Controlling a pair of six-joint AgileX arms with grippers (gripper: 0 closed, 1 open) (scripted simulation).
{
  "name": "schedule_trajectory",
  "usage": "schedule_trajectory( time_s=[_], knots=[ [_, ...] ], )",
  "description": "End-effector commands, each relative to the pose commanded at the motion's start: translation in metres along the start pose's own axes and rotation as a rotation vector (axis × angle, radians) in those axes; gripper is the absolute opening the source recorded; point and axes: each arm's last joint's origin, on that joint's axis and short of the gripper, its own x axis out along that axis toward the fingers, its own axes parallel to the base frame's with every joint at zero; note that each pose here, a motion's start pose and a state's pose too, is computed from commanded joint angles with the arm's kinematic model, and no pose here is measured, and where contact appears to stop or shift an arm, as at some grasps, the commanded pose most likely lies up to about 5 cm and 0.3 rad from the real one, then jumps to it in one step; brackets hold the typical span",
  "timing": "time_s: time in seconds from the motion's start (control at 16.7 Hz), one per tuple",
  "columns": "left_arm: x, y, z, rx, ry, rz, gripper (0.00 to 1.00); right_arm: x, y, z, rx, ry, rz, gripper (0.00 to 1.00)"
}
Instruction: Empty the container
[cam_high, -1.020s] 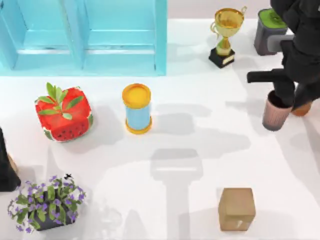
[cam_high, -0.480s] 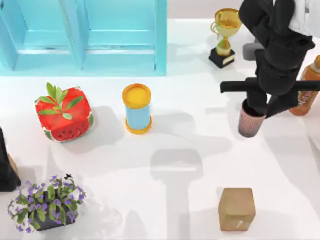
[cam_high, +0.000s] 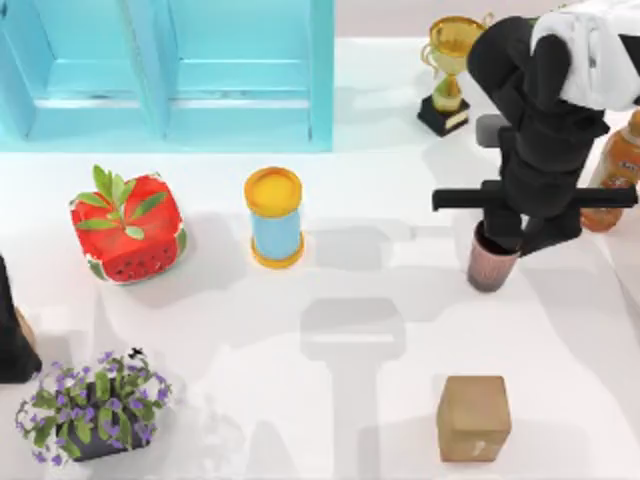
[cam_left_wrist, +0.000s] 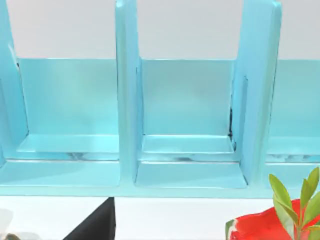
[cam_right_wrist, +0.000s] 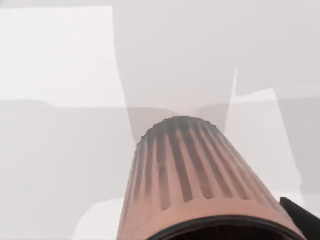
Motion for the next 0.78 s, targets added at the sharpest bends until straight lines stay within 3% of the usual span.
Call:
schedule_trajectory(
  time_s=[0.3,0.78],
  knots=[
    [0.0,0.0,0.0,0.0,0.0,0.0,1.0,0.0048,0.0007,-0.0007,-0.002,0.003,-0.002,0.0],
    [0.0,0.0,0.0,0.0,0.0,0.0,1.0,0.0048,0.0007,-0.0007,-0.002,0.003,-0.002,0.6]
  ],
)
